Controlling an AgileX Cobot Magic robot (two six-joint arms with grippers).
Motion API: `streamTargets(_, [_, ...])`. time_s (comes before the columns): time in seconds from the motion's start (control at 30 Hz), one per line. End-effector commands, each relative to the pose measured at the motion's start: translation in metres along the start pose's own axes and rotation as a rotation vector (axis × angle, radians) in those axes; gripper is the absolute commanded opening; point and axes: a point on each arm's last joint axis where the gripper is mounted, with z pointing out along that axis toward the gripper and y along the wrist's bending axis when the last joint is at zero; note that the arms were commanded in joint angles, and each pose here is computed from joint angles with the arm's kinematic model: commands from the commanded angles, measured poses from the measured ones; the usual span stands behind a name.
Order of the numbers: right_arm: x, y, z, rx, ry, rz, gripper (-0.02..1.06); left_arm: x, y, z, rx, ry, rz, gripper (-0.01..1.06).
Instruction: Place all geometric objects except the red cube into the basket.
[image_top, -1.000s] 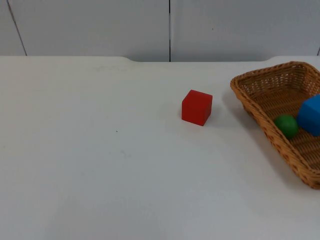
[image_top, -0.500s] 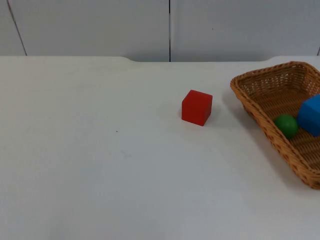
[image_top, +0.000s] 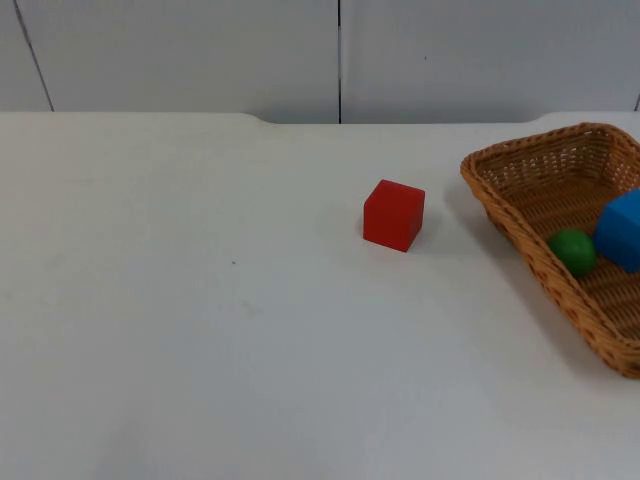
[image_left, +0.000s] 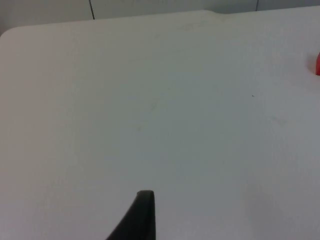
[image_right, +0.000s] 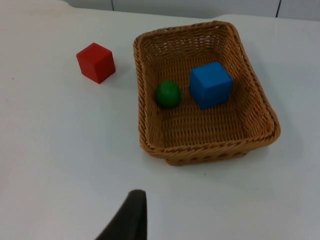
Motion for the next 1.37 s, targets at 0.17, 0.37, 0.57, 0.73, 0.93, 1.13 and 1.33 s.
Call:
streamTargets(0.17, [-0.0001,0.0002,-0.0004,0.003,-0.009,0.006,1.05,0.001,-0.0009,0.0007,0.007,-0.001,-0.005,1.05])
streamTargets(0.37, [-0.0001,0.0002,-0.0004,0.003,-0.009,0.006,1.05,0.001,-0.0009,0.0007,0.007,-0.001,-0.005,1.05])
streamTargets(0.57, [-0.0001,0.0008,-0.0003,0.03,-0.009,0.024,1.05,0.001,-0.0009,0.0007,0.007,-0.001,-0.005,1.05])
streamTargets(0.73, [-0.0002,0.0016,-0.0002,0.127,-0.009,0.074,1.05,0.001,-0.0009,0.0007,0.007,-0.001,-0.005,1.05])
streamTargets(0.93, [-0.0003,0.0019,0.0,0.171,-0.009,0.097,1.05,0.001,-0.0009,0.0007,0.007,-0.001,-0.005,1.05])
streamTargets(1.13, [-0.0003,0.0018,-0.0001,0.173,-0.009,0.096,1.05,0.0009,-0.0012,0.0009,-0.037,-0.001,-0.027,1.05])
streamTargets(1.33, [-0.0003,0.0018,-0.0001,0.173,-0.009,0.096,1.05,0.0008,-0.0015,0.0011,-0.102,-0.002,-0.062,1.05])
